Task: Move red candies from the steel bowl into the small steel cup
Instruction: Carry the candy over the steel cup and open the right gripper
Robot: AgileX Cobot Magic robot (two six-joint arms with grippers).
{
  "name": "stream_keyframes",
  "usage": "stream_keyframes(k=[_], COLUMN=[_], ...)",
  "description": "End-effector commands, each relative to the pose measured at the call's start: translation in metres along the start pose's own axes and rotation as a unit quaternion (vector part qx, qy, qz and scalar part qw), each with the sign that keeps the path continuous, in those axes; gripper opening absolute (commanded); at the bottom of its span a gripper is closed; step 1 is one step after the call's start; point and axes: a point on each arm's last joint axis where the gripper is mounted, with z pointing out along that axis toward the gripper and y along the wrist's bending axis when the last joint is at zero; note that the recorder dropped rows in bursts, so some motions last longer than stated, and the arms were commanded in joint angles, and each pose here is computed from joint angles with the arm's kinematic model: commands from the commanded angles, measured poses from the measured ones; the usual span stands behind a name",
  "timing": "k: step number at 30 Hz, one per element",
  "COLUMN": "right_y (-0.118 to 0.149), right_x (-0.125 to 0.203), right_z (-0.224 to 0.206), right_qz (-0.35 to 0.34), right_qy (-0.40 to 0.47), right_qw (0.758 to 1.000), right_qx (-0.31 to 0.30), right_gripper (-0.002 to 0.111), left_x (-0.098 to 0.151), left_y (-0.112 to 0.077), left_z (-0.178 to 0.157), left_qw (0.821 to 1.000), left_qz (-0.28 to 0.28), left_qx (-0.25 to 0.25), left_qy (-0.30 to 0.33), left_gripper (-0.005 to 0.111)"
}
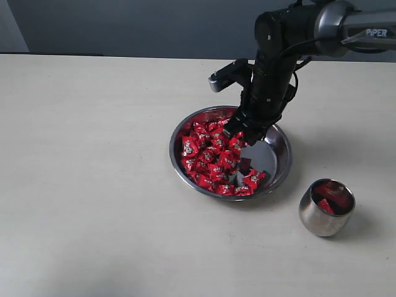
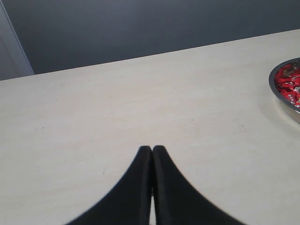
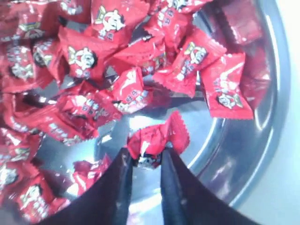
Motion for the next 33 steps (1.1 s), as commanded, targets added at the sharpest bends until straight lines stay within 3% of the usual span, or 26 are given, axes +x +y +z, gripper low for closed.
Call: stream_keyframes(k=[1,6,9,12,19,33], right_y=[0.005,0.016,0.021,0.023,0.029,0.029], right_x=[0.01,0.029,0.056,0.088,0.145,0.164], right_z=[-0.033,-0.074,-0.089,-0.093,-0.077,-0.064], right_qz=[0.018,0.037,0.056,0.081,0.126,0.17], right_qy=[0.012,-0.028,-0.043,-0.043,-0.039,-0.002], right_qw=[1.0,0.998,0.997,0.996,0.991,0.985], right_qx=[-0.015,-0.029,-0.014,0.018,0.015,0.038], right_gripper=[-0.001,-0.001,-0.001,-0.001,-0.001,-0.001], left_x=[-0.001,-0.001,-0.001,-0.001,-0.001,-0.001], left_y=[0.0,0.0,0.0,0.0,0.0,0.0], left_z=[0.0,0.0,0.0,0.0,0.0,0.0], left_qw=[1.0,1.0,1.0,1.0,1.0,1.0], left_qz=[-0.001,-0.001,-0.001,-0.001,-0.001,-0.001], left_qx=[0.004,0.004,0.004,0.004,0.004,0.004], left_qy=[-0.006,-0.006,-0.006,-0.006,-0.006,-0.006], left_gripper=[0.0,0.0,0.0,0.0,0.0,0.0])
